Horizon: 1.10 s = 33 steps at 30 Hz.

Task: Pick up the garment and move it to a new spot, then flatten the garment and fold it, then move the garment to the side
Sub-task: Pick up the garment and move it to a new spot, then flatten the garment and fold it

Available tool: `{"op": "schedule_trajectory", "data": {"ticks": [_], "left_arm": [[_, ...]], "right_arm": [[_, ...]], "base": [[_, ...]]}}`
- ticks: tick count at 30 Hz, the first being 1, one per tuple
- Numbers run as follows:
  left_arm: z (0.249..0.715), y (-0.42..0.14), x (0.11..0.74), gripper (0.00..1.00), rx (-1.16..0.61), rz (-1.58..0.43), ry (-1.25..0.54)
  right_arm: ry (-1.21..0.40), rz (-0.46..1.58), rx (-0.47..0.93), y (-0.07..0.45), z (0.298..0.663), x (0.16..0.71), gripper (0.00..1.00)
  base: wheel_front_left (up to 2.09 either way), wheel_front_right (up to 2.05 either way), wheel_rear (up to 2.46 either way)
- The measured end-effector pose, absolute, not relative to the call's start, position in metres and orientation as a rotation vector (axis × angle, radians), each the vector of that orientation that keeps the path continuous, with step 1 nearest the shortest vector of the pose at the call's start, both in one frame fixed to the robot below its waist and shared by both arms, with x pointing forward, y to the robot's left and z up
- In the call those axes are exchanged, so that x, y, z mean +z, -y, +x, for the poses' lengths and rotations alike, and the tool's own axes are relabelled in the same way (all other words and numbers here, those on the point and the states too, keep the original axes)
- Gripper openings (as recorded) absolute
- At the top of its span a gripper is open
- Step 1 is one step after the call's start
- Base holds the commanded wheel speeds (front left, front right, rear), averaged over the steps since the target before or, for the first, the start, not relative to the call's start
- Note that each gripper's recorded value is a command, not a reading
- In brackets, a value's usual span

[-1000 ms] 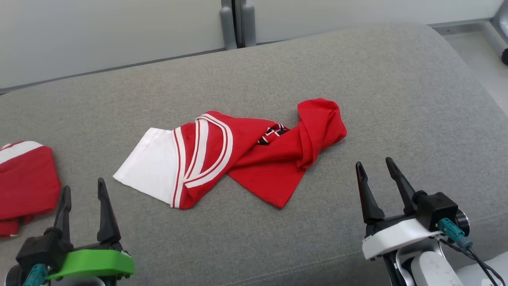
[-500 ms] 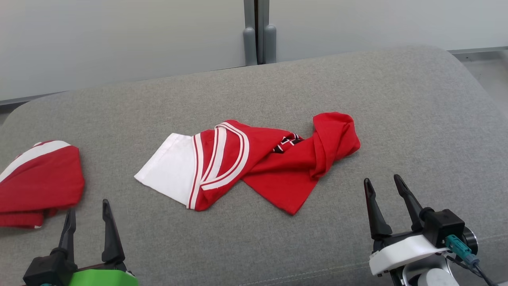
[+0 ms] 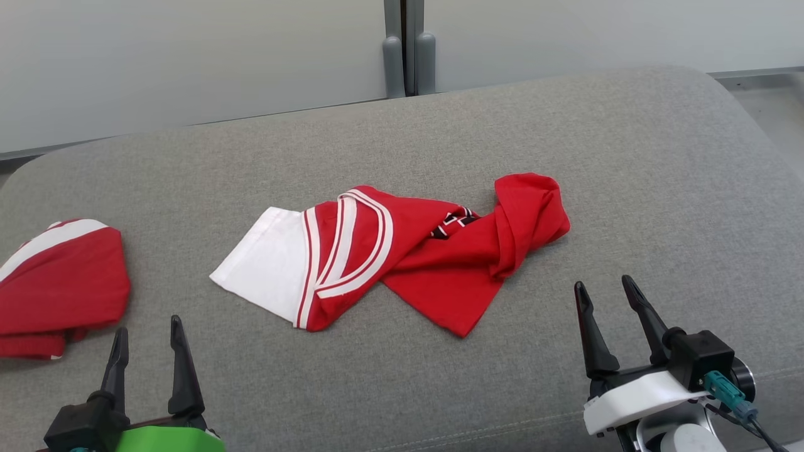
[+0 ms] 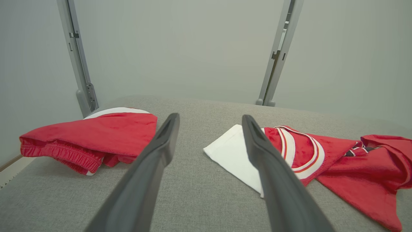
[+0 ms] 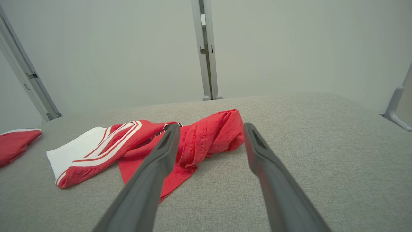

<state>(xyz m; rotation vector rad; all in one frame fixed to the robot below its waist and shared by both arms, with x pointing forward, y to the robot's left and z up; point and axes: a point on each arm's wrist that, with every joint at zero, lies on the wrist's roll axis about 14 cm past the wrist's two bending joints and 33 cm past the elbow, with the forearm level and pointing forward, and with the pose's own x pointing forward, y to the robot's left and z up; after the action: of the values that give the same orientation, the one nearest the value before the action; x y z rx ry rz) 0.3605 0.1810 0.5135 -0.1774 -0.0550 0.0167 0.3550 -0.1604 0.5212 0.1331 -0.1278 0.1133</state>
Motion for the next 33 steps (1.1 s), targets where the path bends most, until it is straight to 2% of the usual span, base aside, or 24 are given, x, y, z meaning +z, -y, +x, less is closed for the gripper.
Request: {"op": "schedule_trajectory", "data": {"ticks": [13, 23, 33], "left_arm": [[0.36, -0.182, 0.51, 1.0, 0.029, -0.187, 0.045], [0.371, -0.176, 0.505, 1.0, 0.011, -0.195, 0.029], [0.394, -0.169, 0.497, 1.0, -0.022, -0.2, 0.014]], "right_arm": [[0.084, 0.086, 0.127, 0.162, 0.377, 0.514, 1.0], [0.009, 0.031, 0.147, 0.183, 0.442, 0.524, 1.0], [-0.189, -0.005, 0.211, 0.182, 0.511, 0.512, 1.0]], "base": [[0.0, 0.0, 0.0], [0.0, 0.0, 0.0], [0.0, 0.0, 0.0]]}}
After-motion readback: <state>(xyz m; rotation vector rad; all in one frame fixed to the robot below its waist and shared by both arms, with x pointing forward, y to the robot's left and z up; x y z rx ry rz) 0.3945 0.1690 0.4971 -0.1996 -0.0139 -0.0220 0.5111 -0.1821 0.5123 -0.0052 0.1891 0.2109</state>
